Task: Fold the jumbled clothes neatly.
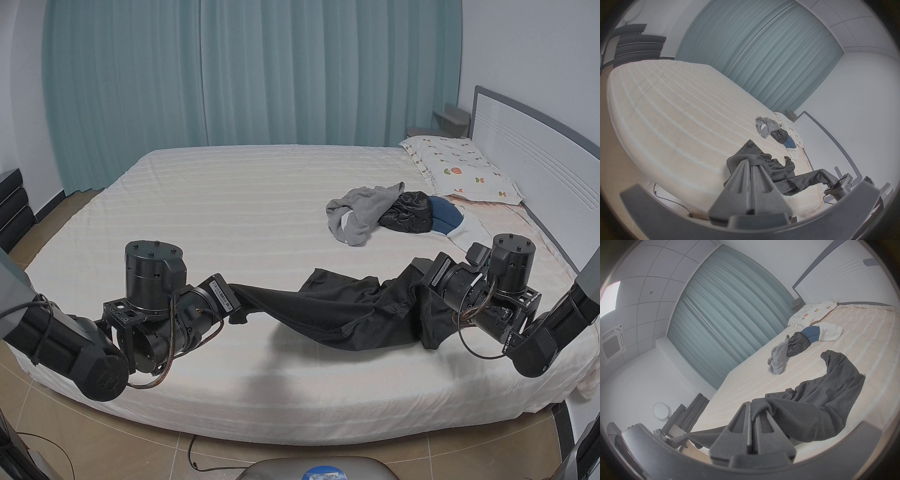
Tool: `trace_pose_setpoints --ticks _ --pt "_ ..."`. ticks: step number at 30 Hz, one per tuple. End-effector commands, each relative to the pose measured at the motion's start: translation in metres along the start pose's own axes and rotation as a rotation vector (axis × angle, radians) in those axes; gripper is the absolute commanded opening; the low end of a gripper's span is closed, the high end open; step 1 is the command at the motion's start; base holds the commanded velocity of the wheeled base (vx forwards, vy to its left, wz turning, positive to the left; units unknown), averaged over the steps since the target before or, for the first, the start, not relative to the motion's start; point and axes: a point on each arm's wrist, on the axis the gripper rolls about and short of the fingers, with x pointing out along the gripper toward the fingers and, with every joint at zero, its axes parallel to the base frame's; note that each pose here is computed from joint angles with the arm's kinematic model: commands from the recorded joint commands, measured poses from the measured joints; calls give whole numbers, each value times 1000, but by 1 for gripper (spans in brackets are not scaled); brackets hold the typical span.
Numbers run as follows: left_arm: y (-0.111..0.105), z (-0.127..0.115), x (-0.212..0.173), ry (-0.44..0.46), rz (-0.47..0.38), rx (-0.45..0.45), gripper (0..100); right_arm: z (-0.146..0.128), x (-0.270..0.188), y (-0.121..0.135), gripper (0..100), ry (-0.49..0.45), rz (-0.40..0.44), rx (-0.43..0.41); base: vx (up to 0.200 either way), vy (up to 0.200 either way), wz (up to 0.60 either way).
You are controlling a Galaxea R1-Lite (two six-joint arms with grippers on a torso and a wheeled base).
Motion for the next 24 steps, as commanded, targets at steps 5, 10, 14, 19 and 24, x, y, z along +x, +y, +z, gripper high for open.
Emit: trace_pose_setpoints --ticks 5,10,14,19,24 --pt "-1 2 -3 -8 -6 -2 0 2 0 0 0 -5 7 6 0 200 0" --pt "1 0 -4 2 3 7 0 3 0 2 0 -9 14 6 0 200 0" --pt "1 0 -3 1 2 8 0 5 -1 2 0 -13 14 8 0 200 0" --pt "1 0 -4 3 4 9 0 3 0 1 0 -7 11 9 0 200 0" --pt "2 0 -4 1 4 8 0 3 1 0 0 -6 8 9 0 200 0"
